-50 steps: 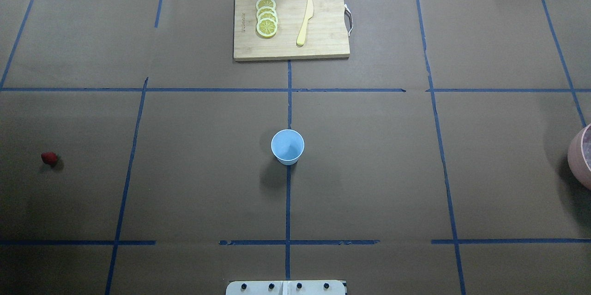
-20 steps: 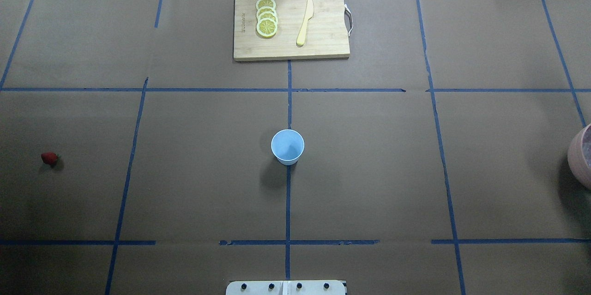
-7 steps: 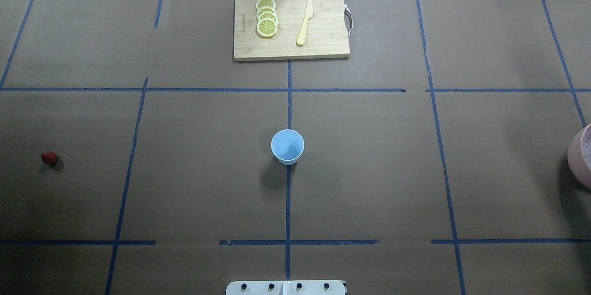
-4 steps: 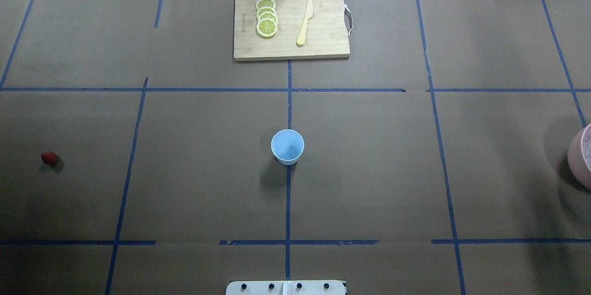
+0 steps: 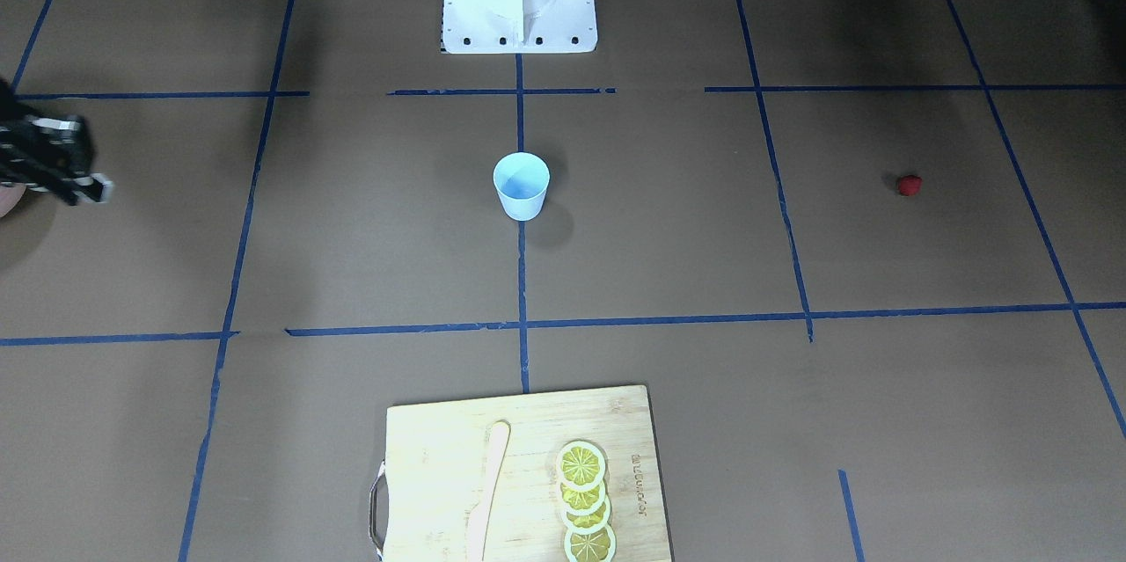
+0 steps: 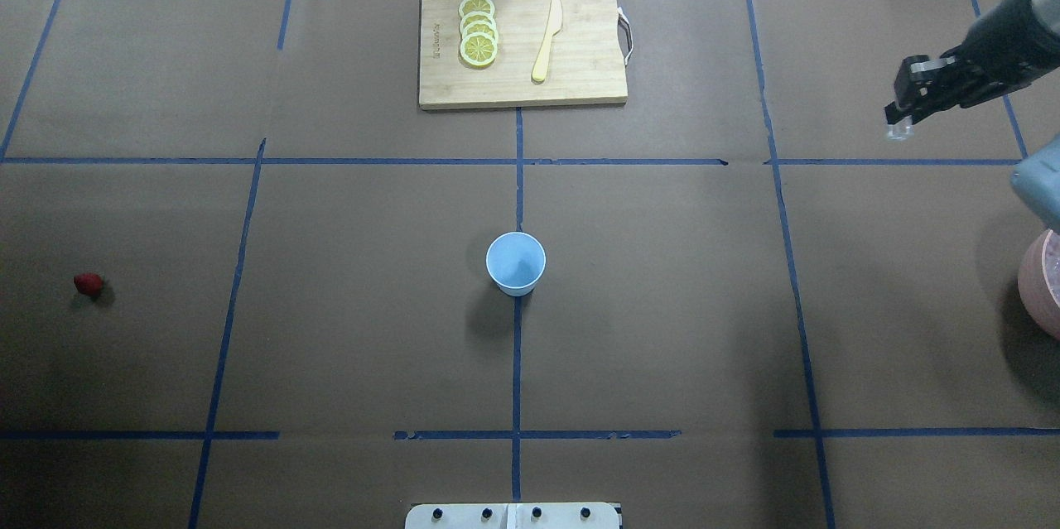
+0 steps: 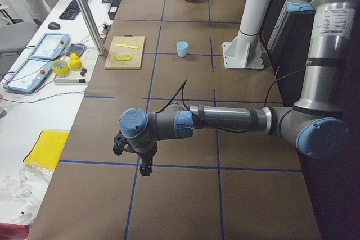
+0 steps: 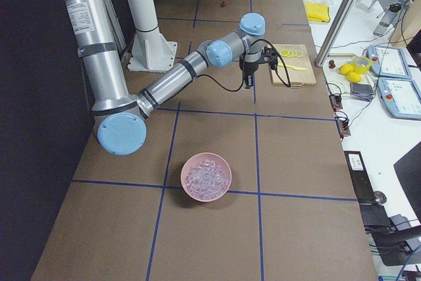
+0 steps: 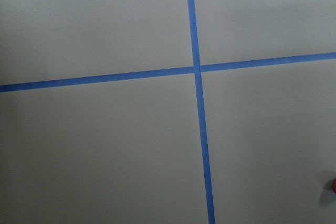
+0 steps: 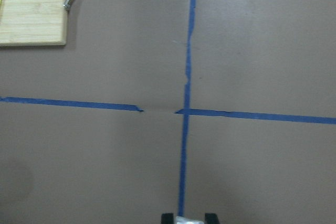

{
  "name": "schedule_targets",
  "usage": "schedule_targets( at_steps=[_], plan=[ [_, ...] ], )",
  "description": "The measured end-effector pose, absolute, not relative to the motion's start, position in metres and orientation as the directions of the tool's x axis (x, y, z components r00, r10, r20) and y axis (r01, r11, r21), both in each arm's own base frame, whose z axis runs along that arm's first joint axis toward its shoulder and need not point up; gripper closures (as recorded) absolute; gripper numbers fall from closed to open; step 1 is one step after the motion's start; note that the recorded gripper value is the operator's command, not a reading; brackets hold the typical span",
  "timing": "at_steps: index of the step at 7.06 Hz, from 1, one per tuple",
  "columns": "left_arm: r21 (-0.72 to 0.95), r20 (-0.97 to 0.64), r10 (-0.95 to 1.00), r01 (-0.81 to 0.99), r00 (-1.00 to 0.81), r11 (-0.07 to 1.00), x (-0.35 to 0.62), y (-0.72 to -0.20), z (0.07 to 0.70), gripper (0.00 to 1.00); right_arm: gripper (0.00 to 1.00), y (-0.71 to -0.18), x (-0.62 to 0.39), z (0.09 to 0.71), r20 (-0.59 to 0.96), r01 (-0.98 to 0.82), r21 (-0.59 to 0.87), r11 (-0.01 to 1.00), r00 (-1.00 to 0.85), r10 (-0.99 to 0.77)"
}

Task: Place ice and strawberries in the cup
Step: 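Carry the ice cube with the right gripper over the light blue cup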

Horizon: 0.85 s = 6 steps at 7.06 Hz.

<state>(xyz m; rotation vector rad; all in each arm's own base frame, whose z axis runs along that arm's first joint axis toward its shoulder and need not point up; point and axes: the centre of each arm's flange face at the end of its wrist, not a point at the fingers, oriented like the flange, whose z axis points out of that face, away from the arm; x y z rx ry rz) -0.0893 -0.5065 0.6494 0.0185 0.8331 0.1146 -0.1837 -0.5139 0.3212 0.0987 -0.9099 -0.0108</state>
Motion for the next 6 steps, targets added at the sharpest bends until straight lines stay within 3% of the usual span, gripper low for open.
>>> schedule_targets(
  at_steps=[3,6],
  plan=[
    [0.064,-0.738,0.111,-0.095,0.666,0.993,-0.089,-0.507,0.649,0.00,0.98,-0.497,-0.278,0.237,0.807,-0.056,0.064,0.996,0.591,-0.019],
    [0.060,-0.739,0.108,-0.095,0.665,0.994,-0.089,-0.506,0.650,0.00,0.98,-0.447,-0.381,0.183,0.795,-0.082,0.062,0.995,0.607,0.001]
  ],
)
